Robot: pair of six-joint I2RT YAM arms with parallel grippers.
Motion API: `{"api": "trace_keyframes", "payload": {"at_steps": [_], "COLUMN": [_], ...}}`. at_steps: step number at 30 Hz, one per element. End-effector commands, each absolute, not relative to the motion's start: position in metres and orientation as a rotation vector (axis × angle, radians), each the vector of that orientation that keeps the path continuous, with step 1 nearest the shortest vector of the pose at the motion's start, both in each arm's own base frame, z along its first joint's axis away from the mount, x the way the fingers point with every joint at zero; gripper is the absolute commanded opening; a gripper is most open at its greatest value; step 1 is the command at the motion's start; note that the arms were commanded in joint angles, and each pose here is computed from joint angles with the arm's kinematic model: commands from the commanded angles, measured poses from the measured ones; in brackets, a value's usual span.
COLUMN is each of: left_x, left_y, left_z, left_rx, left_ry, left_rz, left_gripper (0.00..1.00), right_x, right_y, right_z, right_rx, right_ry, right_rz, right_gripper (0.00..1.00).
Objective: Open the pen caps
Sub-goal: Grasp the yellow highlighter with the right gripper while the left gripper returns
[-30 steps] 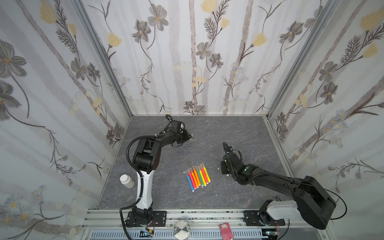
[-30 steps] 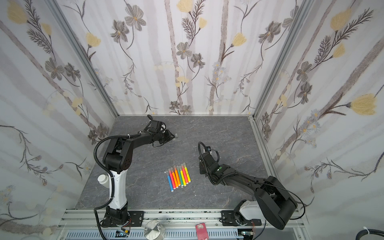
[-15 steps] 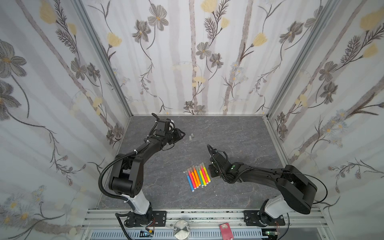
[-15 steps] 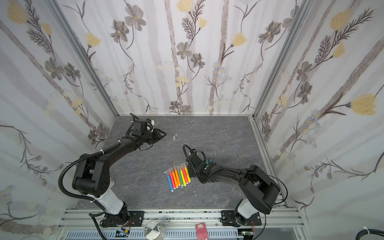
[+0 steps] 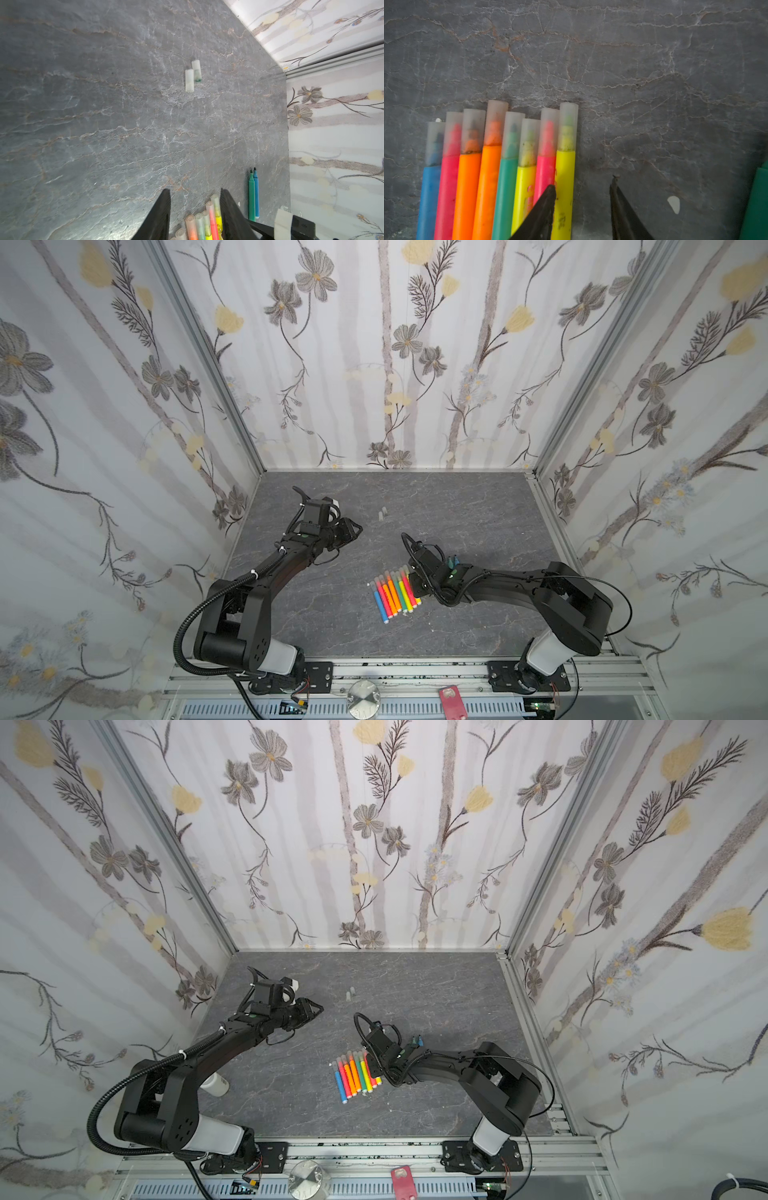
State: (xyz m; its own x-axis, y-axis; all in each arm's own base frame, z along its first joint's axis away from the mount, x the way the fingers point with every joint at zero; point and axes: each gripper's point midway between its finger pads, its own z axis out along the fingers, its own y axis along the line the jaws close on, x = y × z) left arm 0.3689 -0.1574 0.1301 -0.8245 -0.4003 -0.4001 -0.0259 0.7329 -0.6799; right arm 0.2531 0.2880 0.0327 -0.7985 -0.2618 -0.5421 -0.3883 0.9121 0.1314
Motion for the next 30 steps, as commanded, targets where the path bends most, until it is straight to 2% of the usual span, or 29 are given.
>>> {"api": "trace_keyframes", "payload": {"at_steps": [1, 8, 15, 23, 30], "left_x": [0.371, 0.371, 0.371, 0.371, 0.366], "left_y": [-0.157, -0.157, -0.158, -0.162, -0.177], "left_z": [0.137, 0.136, 0.134, 0.137, 0.145], "left_rx": [-0.317, -0.315, -0.312, -0.296, -0.254], "left_ry": [2.355, 2.358, 2.363, 2.373, 2.396], "left_rz": [-0.938, -0.94, -0.951, -0.966, -0.983], "left_gripper": [0.39, 0.39, 0.4, 0.4, 0.41], "right_x": [0.253, 0.25, 0.242, 0.236, 0.245], "right_y": [0.29, 0.283, 0.276, 0.279, 0.28], "right_z": [0.031, 0.019, 0.008, 0.006, 0.034], "right_rx": [-0.466, -0.47, -0.48, -0.512, -0.499], "right_ry": [2.544, 2.581, 2.614, 2.614, 2.536], "right_rz": [0.318, 0.259, 0.227, 0.28, 0.341], "right_gripper": [0.43, 0.41, 0.34, 0.16, 0.12]}}
